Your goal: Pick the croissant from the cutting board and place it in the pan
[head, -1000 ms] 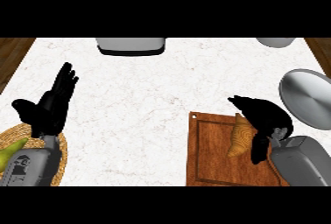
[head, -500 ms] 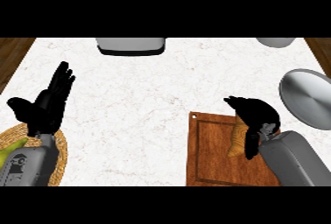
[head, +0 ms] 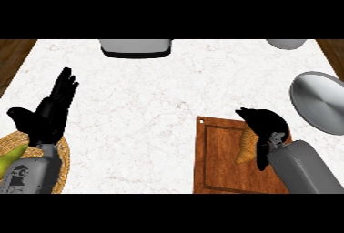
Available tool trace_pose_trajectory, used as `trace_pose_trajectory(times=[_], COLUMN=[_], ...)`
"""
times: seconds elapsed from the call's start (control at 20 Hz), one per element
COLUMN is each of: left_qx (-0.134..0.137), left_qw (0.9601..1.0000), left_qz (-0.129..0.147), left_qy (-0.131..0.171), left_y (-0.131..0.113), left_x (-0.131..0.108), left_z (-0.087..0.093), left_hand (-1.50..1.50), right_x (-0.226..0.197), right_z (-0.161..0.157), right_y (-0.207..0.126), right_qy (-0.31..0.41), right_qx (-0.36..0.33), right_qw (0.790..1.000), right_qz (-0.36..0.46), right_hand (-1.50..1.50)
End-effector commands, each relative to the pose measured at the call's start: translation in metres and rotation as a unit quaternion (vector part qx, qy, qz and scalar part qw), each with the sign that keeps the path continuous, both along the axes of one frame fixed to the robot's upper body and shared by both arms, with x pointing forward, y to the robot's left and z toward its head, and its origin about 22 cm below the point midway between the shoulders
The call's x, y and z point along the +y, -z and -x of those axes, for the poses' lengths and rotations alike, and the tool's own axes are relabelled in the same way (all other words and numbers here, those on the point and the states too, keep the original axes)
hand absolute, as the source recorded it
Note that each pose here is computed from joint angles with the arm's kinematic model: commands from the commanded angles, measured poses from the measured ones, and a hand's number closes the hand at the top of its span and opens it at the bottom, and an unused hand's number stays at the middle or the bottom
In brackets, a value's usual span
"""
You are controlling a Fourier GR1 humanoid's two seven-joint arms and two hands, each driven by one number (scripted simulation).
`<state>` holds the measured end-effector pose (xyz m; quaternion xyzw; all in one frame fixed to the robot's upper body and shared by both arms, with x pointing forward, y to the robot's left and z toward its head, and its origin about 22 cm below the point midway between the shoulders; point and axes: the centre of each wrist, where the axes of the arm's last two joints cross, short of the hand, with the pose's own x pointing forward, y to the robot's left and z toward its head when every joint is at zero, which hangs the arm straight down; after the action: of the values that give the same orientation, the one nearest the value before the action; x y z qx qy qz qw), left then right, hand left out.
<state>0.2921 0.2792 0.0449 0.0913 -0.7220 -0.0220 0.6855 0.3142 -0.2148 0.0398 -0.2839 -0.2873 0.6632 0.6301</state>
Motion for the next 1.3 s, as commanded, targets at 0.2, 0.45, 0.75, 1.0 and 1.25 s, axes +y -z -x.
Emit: trace_pose_trajectory(times=[0.2, 0.45, 0.75, 1.0, 1.25], left_qx=[0.005, -0.001, 0.008, -0.005, 0.005], left_qw=[1.0, 1.0, 1.0, 0.9999, 1.0], left_qz=[-0.004, 0.003, 0.003, 0.007, 0.006], left_qy=[0.0, 0.003, -0.002, -0.012, -0.002], left_y=[-0.001, -0.004, -0.002, -0.014, -0.005], left_x=[-0.019, 0.011, -0.009, 0.001, 0.011], left_z=[-0.011, -0.001, -0.012, -0.006, 0.004], left_hand=[0.0, 0.0, 0.0, 0.0, 0.0], right_x=[0.018, 0.01, -0.001, 0.056, 0.064], right_z=[0.003, 0.006, 0.02, 0.036, 0.054], right_y=[0.007, 0.032, 0.019, 0.007, -0.039], right_qy=[-0.08, -0.077, -0.065, 0.065, 0.081], right_qx=[0.021, 0.007, -0.057, -0.134, -0.326], right_qw=[0.996, 0.997, 0.996, 0.982, 0.934], right_qz=[-0.018, -0.025, -0.033, -0.119, -0.123], right_hand=[1.5, 1.5, 1.5, 1.5, 1.5])
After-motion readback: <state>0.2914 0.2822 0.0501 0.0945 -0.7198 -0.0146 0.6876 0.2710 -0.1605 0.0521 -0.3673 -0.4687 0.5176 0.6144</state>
